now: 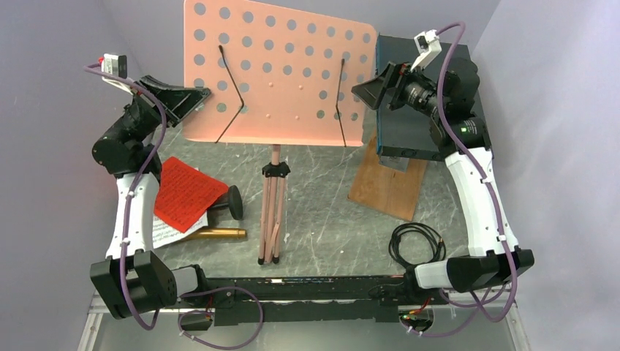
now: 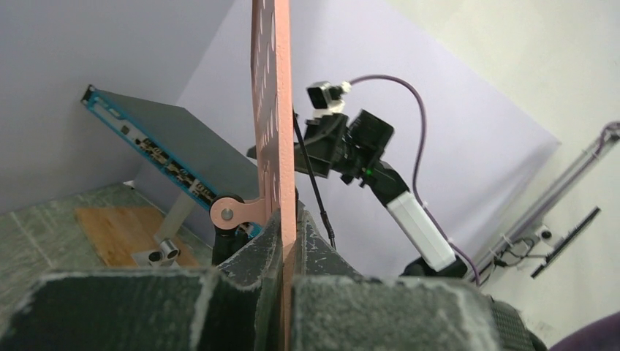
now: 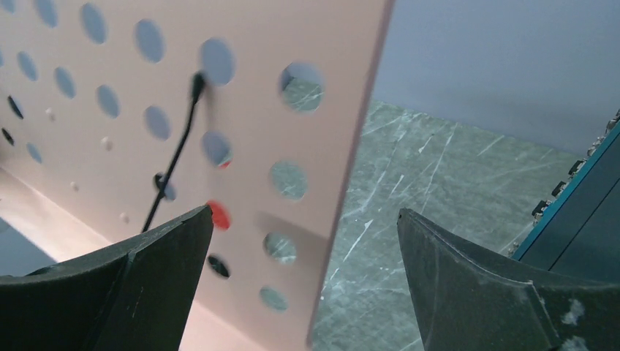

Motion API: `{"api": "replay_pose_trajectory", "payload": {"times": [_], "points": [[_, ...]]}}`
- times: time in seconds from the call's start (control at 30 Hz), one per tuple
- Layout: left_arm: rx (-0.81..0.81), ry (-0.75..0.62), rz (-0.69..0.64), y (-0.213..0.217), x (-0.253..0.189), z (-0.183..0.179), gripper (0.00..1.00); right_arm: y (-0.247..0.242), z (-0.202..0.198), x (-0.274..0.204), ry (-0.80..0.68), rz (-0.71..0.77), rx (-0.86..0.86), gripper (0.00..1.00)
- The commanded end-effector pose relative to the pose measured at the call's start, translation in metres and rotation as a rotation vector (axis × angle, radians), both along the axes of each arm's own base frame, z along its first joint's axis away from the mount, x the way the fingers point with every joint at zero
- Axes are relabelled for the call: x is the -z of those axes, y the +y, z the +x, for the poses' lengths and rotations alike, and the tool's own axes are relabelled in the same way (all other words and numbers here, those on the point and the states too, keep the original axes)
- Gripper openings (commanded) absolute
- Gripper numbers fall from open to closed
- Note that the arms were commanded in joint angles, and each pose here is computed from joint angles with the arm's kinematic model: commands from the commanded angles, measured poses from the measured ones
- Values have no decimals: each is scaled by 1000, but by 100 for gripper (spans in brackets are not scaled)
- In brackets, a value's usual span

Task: Set up the instrument practice props

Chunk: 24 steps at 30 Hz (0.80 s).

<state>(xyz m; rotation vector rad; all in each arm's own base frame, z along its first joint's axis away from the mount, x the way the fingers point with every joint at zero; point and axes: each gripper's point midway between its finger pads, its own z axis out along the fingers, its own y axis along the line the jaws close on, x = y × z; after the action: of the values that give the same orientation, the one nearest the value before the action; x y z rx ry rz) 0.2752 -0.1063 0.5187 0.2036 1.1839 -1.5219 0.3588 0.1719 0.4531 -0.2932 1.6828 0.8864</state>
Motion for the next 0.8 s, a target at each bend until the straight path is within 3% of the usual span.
{"api": "replay_pose_trajectory", "payload": {"times": [0.0, 0.13, 0.27, 0.43, 0.63, 0.7, 0.73, 0.77], "points": [[27, -323, -139, -3, -78, -76, 0, 1, -14, -30, -88, 69, -77, 100], [45, -339, -167, -1, -84, -80, 0, 11, -37, -32, -114, 114, -211, 99], [42, -347, -166, -1, -87, -79, 0, 23, -76, -39, -128, 197, -380, 89], [55, -358, -181, -3, -90, -77, 0, 26, -109, -54, -186, 284, -470, 80], [78, -349, -176, -8, -88, -72, 0, 27, -120, -72, -216, 355, -520, 47], [76, -339, -168, -10, -86, -68, 0, 27, -119, -75, -224, 368, -524, 25], [77, -330, -163, -11, -84, -66, 0, 27, -119, -77, -234, 377, -525, 6], [76, -322, -155, -12, -81, -63, 0, 26, -120, -80, -249, 380, -516, 0]]}}
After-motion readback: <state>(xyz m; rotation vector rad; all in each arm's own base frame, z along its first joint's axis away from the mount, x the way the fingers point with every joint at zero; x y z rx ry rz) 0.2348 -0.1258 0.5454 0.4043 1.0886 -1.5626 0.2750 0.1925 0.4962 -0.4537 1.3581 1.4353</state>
